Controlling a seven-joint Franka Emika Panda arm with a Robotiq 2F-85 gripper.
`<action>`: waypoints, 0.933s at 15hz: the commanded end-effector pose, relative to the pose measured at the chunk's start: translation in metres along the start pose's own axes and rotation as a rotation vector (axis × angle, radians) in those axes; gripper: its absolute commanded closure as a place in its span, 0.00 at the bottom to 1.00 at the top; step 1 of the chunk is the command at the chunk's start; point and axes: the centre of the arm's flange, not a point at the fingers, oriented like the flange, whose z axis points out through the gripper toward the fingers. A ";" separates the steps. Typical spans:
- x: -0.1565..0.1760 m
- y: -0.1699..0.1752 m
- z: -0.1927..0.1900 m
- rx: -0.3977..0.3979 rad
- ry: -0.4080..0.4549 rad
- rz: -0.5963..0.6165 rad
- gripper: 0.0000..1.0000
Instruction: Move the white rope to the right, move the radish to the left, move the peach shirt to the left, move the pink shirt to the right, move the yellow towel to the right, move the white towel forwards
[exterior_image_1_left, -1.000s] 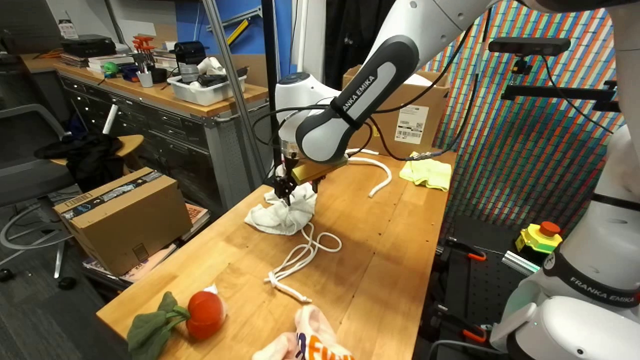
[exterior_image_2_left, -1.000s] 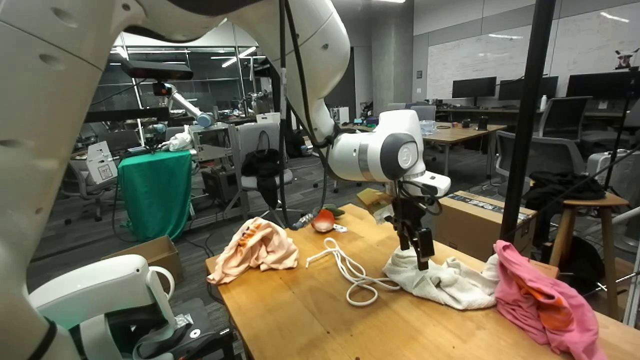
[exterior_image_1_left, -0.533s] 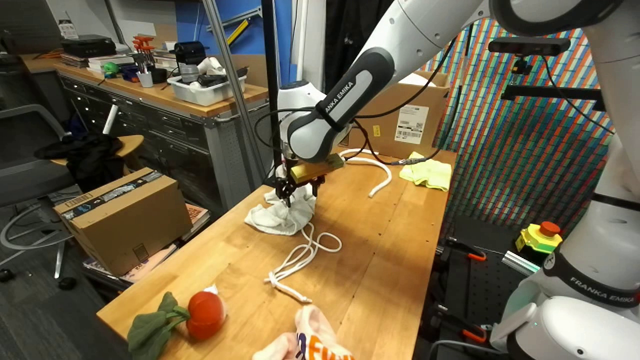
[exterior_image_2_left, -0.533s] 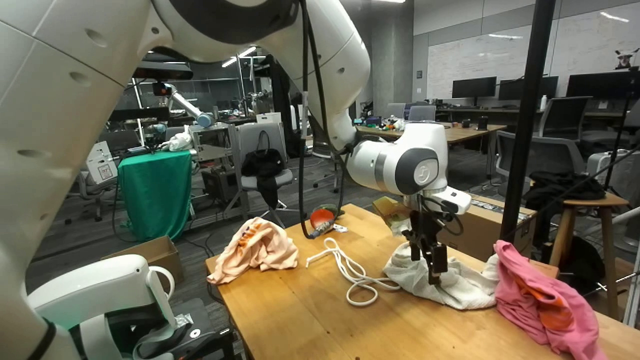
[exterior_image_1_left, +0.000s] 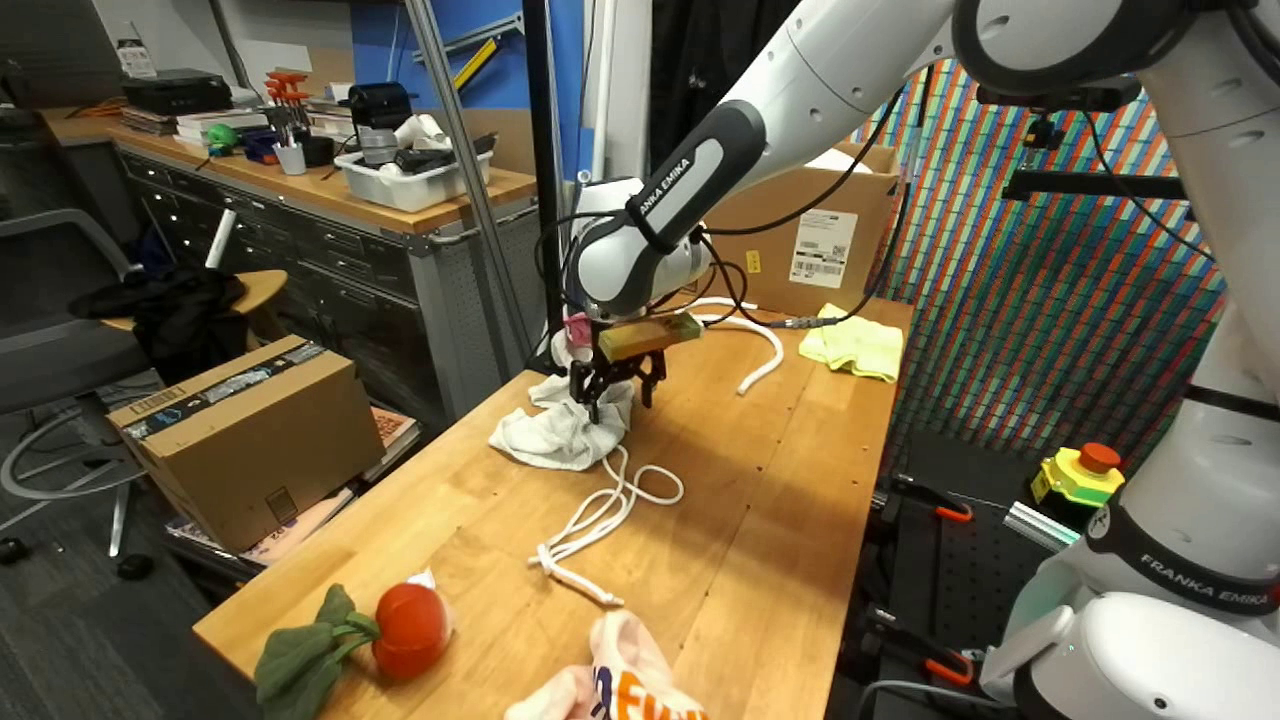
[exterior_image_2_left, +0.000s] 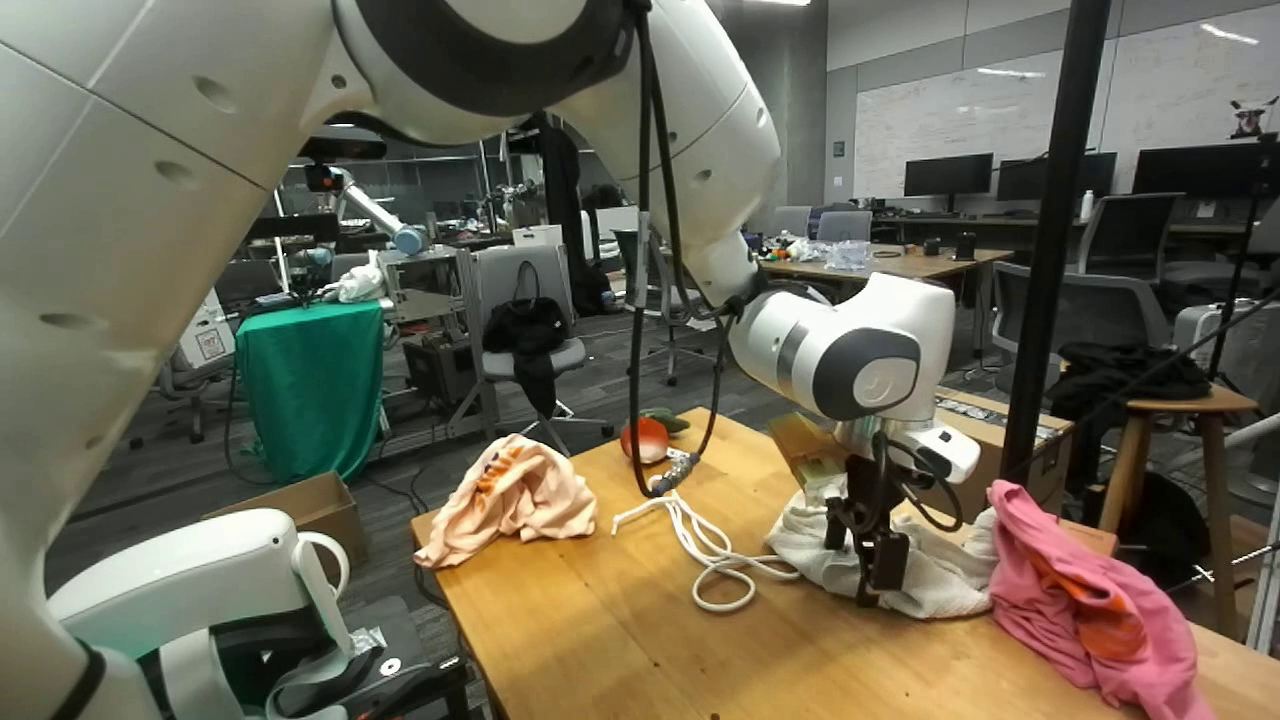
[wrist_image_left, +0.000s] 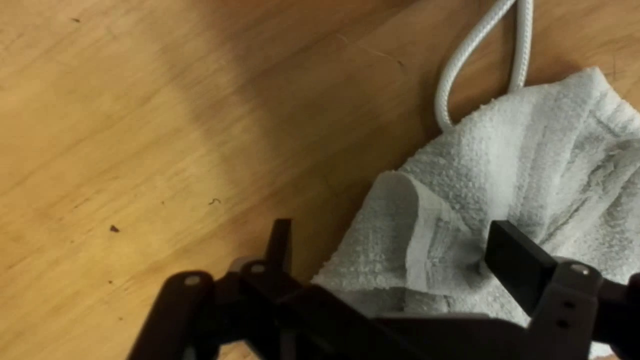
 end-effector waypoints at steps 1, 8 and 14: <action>0.005 -0.003 0.008 0.019 -0.026 -0.011 0.00; -0.006 -0.024 0.005 -0.006 0.001 -0.068 0.00; 0.003 -0.027 0.012 -0.027 -0.004 -0.075 0.02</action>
